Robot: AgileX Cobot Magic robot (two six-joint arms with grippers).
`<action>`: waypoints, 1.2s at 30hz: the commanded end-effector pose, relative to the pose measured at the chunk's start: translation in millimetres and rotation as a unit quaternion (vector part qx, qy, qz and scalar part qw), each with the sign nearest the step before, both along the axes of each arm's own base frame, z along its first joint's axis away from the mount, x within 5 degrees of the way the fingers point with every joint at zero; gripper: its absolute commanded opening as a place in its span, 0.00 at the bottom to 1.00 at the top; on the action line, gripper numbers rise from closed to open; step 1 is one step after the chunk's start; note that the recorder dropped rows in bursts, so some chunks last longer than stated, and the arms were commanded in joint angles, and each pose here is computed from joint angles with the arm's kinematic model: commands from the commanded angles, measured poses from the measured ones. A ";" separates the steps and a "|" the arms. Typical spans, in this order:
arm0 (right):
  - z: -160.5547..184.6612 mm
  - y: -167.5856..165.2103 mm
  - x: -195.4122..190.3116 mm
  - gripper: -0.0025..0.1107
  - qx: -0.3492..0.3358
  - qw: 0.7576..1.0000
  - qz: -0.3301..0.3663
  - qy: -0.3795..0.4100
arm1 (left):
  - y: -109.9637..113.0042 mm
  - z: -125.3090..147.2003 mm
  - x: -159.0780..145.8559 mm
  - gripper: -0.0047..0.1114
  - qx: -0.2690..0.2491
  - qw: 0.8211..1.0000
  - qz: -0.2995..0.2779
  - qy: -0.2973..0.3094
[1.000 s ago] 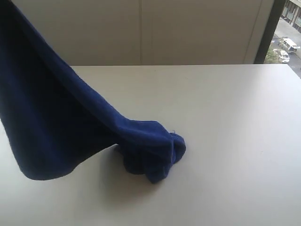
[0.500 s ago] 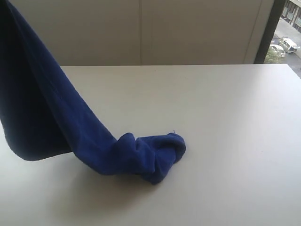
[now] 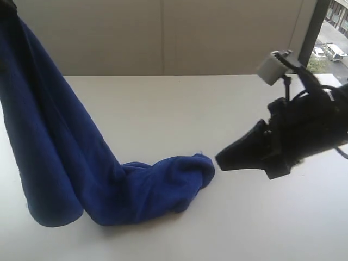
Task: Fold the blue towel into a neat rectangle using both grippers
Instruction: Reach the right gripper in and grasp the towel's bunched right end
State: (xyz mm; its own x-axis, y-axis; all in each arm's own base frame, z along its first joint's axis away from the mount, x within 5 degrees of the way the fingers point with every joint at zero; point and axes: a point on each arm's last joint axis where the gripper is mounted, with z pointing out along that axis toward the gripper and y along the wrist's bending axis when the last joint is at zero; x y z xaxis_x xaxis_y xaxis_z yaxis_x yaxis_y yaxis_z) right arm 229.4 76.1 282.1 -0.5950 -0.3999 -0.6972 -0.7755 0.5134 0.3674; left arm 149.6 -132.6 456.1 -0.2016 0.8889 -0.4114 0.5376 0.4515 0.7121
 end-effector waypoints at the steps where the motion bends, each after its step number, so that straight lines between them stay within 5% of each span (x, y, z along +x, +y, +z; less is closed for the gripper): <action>1: -16.7 20.4 31.8 0.20 -0.020 0.982 0.122 -0.146 | 7.5 -5.5 -6.5 0.04 0.010 0.999 0.023 0.038; 8: -48.0 27.6 77.6 0.46 -0.142 0.965 0.017 -0.220 | 2.0 -39.7 -5.6 0.04 0.056 0.995 0.020 0.080; 16: -85.8 52.1 106.2 0.46 -0.183 0.957 0.048 -0.220 | -0.7 -87.2 -6.4 0.04 0.101 0.986 0.027 0.127; 23: -121.5 57.0 118.5 0.46 -0.212 0.953 0.069 -0.203 | -3.0 -99.2 -5.6 0.04 0.098 0.987 0.024 0.128; 27: -138.1 54.5 123.4 0.41 -0.234 0.950 0.062 -0.195 | -3.0 -99.2 -5.6 0.04 0.096 0.987 0.025 0.128; 30: -143.1 55.1 123.6 0.26 -0.236 0.951 0.064 -0.190 | -3.0 -99.2 -5.6 0.04 0.096 0.987 0.025 0.128; 32: -130.6 53.8 124.7 0.06 -0.238 0.947 0.051 -0.209 | -3.2 -99.1 -5.5 0.04 0.096 0.987 0.025 0.127; 36: -91.0 44.0 129.4 0.02 -0.245 0.935 -0.051 -0.253 | -2.6 -97.9 -4.2 0.04 0.100 0.988 0.026 0.118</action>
